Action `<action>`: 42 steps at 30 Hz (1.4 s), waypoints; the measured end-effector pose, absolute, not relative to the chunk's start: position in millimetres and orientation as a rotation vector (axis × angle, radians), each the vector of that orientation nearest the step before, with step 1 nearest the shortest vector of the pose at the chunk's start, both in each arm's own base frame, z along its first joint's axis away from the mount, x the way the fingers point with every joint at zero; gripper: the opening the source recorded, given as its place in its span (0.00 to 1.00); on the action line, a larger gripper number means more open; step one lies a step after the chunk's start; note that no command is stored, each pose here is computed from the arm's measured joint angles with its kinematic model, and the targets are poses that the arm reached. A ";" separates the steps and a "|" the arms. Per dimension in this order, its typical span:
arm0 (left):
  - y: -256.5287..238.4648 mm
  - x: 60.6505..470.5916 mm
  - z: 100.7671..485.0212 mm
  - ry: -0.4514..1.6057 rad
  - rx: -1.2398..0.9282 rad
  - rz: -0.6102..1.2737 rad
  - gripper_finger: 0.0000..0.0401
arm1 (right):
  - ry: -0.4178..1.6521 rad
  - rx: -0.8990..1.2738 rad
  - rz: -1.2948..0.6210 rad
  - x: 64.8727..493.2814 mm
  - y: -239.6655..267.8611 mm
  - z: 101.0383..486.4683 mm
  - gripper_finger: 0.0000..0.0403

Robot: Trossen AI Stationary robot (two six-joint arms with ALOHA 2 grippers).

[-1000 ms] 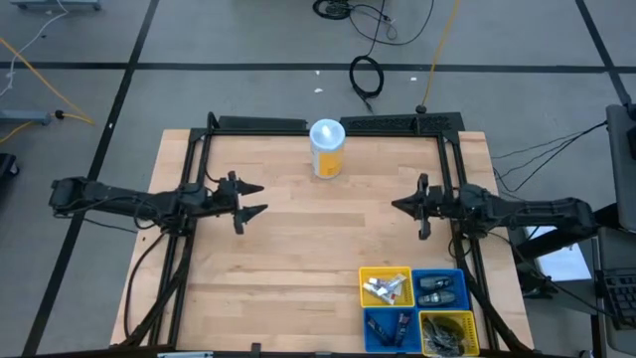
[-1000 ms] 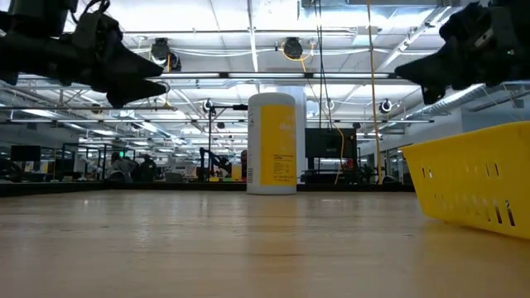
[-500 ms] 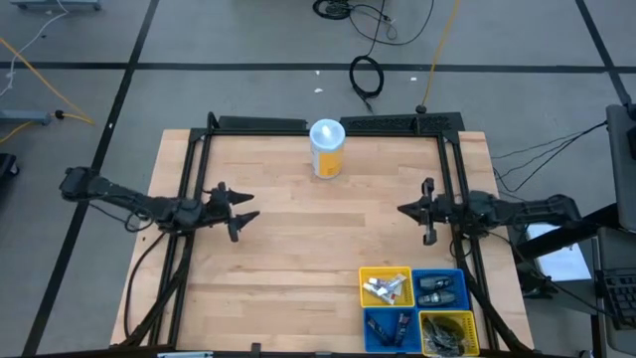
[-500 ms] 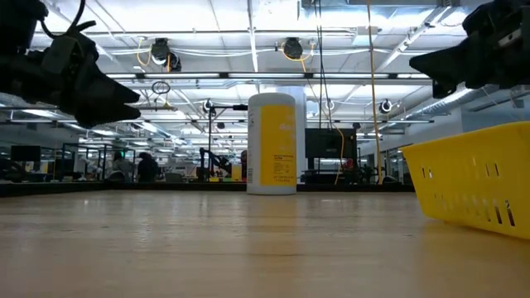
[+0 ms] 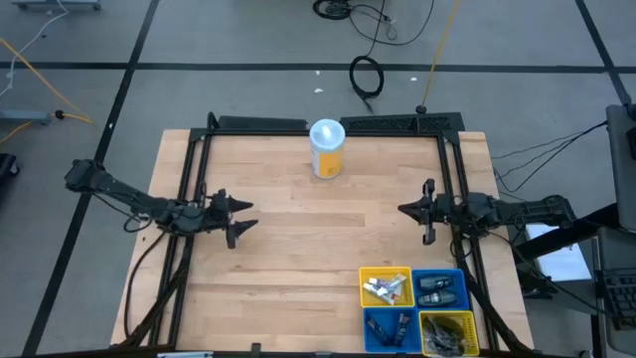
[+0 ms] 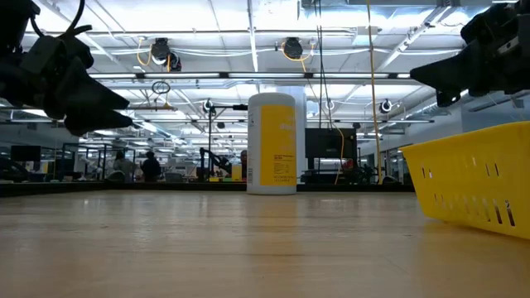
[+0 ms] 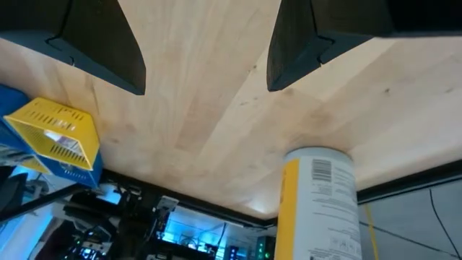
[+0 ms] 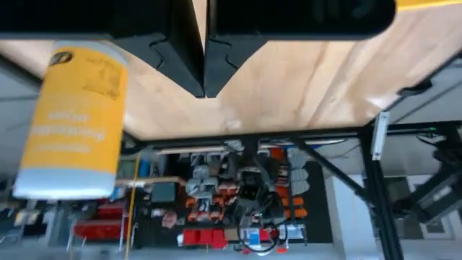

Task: Pick & Place Travel size toiletries
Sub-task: Return to Home Position

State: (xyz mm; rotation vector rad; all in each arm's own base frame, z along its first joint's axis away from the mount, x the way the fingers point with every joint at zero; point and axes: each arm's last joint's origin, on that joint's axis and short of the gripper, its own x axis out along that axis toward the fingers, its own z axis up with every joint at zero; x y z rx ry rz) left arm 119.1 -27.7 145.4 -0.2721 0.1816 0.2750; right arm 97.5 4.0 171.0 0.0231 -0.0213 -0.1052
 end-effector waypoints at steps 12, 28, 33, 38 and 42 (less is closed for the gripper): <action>-27.7 119.2 145.5 0.181 -0.273 0.276 0.70 | -0.005 0.067 -0.106 100.0 4.2 169.7 0.00; -27.7 119.2 145.6 0.180 -0.273 0.276 0.70 | -0.005 0.067 -0.106 100.0 4.2 169.7 0.01; -27.7 119.2 145.6 0.180 -0.274 0.275 0.70 | -0.005 0.067 -0.106 100.0 4.2 169.7 0.01; -27.7 119.2 145.6 0.179 -0.274 0.275 0.70 | -0.005 0.067 -0.106 100.0 4.2 169.7 0.01; -27.7 119.2 145.6 0.179 -0.274 0.275 0.70 | -0.005 0.067 -0.106 100.0 4.2 169.7 0.01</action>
